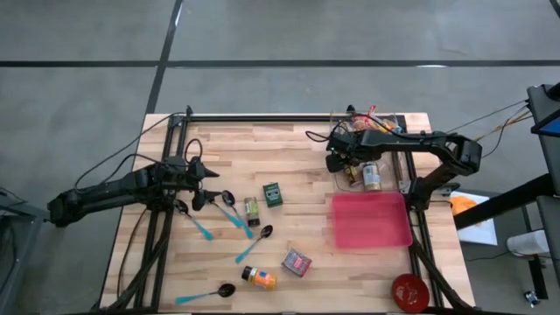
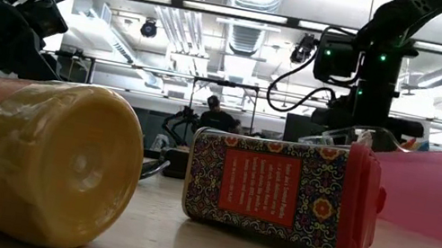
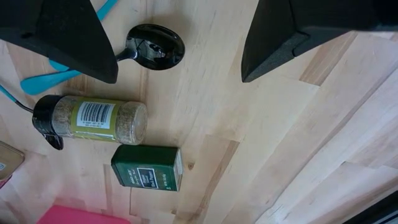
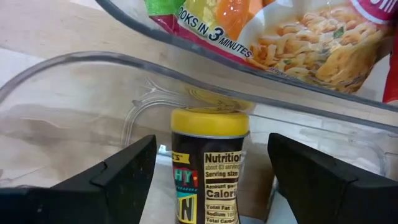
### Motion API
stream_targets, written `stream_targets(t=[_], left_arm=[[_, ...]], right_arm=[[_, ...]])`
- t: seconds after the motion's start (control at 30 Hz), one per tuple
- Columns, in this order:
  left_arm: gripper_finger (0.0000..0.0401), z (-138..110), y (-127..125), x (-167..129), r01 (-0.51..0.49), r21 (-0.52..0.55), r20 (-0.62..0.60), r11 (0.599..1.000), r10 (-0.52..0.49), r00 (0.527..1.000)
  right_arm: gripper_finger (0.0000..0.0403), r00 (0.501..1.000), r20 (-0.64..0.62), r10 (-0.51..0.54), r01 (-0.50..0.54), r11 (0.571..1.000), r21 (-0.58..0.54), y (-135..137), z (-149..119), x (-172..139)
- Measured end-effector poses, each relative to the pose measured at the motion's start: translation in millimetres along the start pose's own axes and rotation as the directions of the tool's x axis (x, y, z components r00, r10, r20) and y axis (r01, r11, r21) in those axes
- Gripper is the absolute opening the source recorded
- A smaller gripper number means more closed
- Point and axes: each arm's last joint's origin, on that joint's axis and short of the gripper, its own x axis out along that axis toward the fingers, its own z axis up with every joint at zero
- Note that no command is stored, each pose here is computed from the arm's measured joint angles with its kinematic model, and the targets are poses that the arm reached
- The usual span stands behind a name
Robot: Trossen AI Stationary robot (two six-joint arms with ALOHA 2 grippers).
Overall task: Pick & Place Food Item
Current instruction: Put the black and green seasoning can into the bottom transparent bin
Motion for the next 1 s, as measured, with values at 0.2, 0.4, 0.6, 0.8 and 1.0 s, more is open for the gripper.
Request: stream_targets(t=[0.2, 0.4, 0.6, 0.8, 1.0], left_arm=[[0.0345, 0, 0, 0, 0.000, 0.000, -0.001, 1.000, 0.000, 1.000], [0.0345, 0, 0, 0, 0.000, 0.000, 0.000, 1.000, 0.000, 1.000], [0.0345, 0, 0, 0, 0.000, 0.000, 0.000, 1.000, 0.000, 1.000], [0.0345, 0, 0, 0, 0.000, 0.000, 0.000, 1.000, 0.000, 1.000], [0.0345, 0, 0, 0, 0.000, 0.000, 0.000, 1.000, 0.000, 1.000]], right_arm=[[0.0307, 1.000, 0.017, 0.008, -0.008, 1.000, 0.005, -2, 0, -4], [0.0307, 0.993, 0.075, 0.087, -0.089, 0.996, 0.013, -9, -1, -28], [0.0307, 0.954, 0.175, 0.244, -0.235, 0.969, -0.072, -19, -11, -68], [0.0308, 0.873, 0.245, 0.421, -0.381, 0.904, -0.196, -18, -28, -100], [0.0306, 0.784, 0.259, 0.565, -0.493, 0.819, -0.295, 4, -46, -114]])
